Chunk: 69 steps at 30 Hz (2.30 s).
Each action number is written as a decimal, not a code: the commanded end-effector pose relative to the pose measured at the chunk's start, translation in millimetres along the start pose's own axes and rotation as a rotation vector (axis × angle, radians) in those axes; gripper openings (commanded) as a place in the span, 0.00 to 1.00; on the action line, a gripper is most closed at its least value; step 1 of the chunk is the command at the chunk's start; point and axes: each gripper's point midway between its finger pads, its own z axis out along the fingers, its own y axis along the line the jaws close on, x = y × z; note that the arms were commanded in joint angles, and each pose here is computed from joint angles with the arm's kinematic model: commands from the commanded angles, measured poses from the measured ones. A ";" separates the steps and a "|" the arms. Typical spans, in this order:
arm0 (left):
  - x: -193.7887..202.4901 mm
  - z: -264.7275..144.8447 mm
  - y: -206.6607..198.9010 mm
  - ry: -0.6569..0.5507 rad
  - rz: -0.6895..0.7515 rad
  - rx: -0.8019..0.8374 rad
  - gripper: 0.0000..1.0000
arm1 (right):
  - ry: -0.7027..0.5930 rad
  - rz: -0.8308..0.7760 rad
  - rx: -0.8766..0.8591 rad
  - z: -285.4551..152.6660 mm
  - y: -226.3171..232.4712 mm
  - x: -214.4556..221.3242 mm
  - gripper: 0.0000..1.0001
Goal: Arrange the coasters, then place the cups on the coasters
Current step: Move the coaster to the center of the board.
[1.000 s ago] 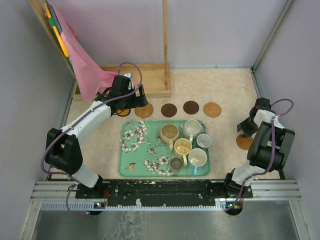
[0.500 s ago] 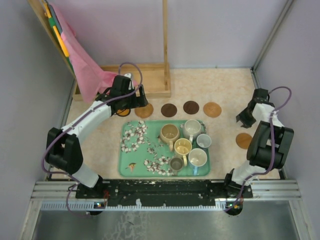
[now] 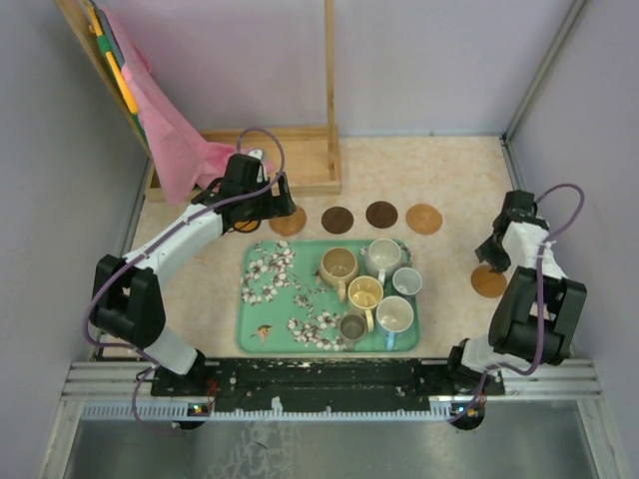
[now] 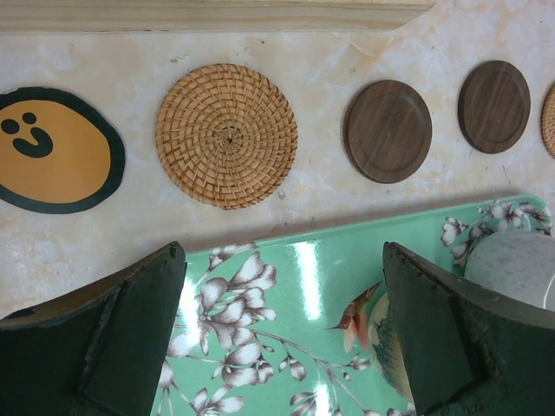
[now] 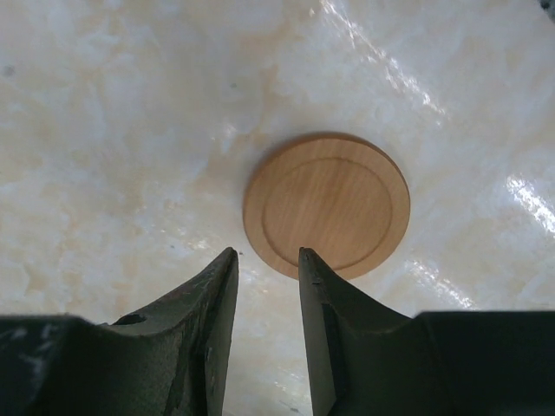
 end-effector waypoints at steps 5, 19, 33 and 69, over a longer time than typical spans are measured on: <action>-17.2 -13.2 -13.9 -0.041 0.013 0.045 1.00 | 0.034 -0.001 0.068 19.4 -18.2 19.5 0.35; -19.9 -26.4 -16.7 -0.026 0.007 0.043 1.00 | 0.055 0.027 0.120 33.4 -32.7 20.2 0.35; -18.5 -30.5 -18.0 -0.025 0.010 0.038 1.00 | 0.063 0.044 0.113 48.8 -28.1 10.6 0.35; -20.0 -15.6 -10.7 -0.022 0.021 -0.010 1.00 | 0.051 -0.138 0.025 83.0 88.1 -16.5 0.35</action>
